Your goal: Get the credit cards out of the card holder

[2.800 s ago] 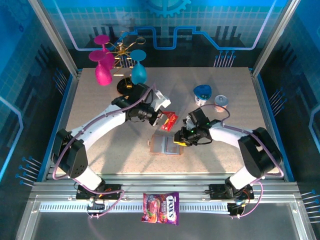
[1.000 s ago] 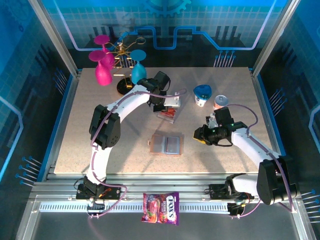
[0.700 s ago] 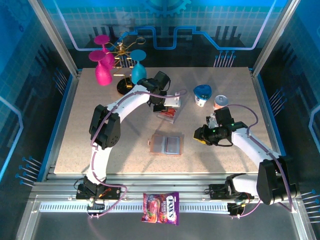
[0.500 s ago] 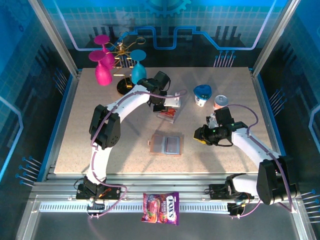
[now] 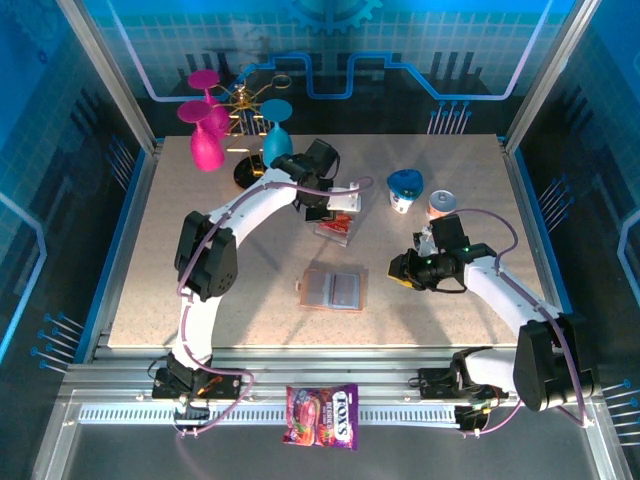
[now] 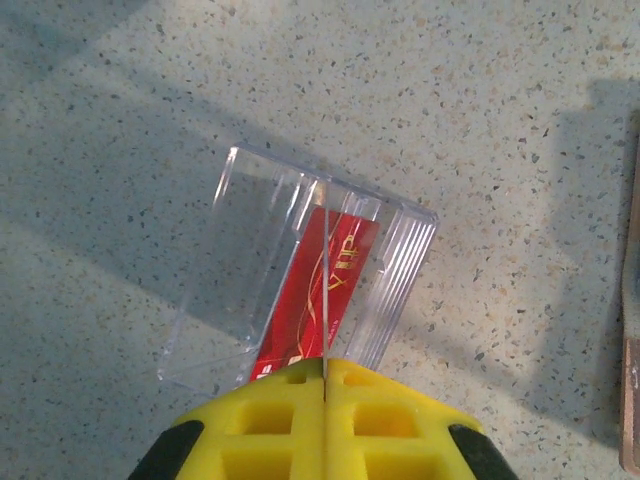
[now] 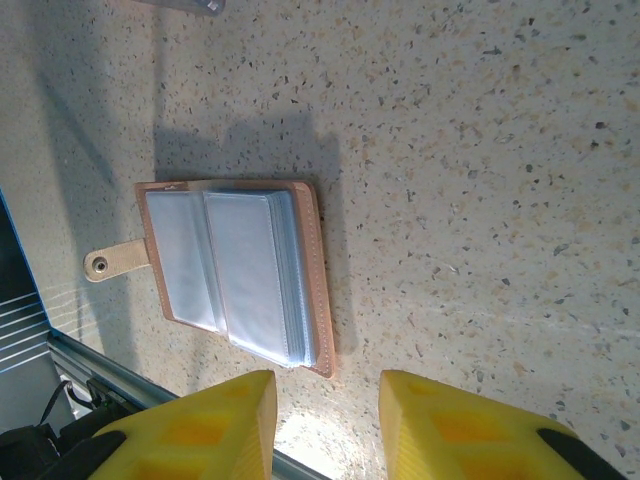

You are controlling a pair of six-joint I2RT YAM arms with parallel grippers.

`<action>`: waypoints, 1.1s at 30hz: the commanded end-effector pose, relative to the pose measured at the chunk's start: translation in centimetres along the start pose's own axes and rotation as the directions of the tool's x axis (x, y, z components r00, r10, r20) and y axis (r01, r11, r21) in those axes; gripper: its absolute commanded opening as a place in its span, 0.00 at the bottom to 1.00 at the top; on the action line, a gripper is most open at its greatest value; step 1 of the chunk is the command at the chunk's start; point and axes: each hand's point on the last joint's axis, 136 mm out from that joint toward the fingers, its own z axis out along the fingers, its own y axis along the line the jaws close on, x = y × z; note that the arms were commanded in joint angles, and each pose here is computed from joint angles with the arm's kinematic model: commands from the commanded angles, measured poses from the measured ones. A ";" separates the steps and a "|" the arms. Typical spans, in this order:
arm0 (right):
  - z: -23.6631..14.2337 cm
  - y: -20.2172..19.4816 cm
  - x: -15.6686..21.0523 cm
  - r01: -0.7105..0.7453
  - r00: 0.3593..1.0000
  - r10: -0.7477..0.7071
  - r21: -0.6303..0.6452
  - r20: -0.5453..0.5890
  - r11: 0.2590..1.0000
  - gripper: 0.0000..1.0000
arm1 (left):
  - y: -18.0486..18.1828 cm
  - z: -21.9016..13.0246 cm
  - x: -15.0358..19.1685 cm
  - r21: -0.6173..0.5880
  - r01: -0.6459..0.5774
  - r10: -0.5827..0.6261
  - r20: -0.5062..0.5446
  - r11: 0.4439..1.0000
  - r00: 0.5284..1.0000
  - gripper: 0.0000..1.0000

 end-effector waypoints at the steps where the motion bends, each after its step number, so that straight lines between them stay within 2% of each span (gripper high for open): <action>1: -0.5 -0.2 0.3 -0.003 1.000 0.003 -0.007 -0.004 1.000 0.34 | 0.9 -1.9 -0.7 -0.049 -0.049 0.050 0.018 0.998 0.999 0.00; 14: -0.5 -0.6 0.5 -0.010 1.000 0.010 -0.003 -0.004 1.000 0.34 | 0.9 1.2 1.0 0.001 -0.026 0.026 -0.017 1.000 1.000 0.00; 33: -0.4 -0.5 0.5 -0.011 1.000 0.011 -0.016 0.000 1.000 0.35 | -3.9 2.0 1.8 0.153 0.044 -0.033 -0.074 0.987 0.997 0.00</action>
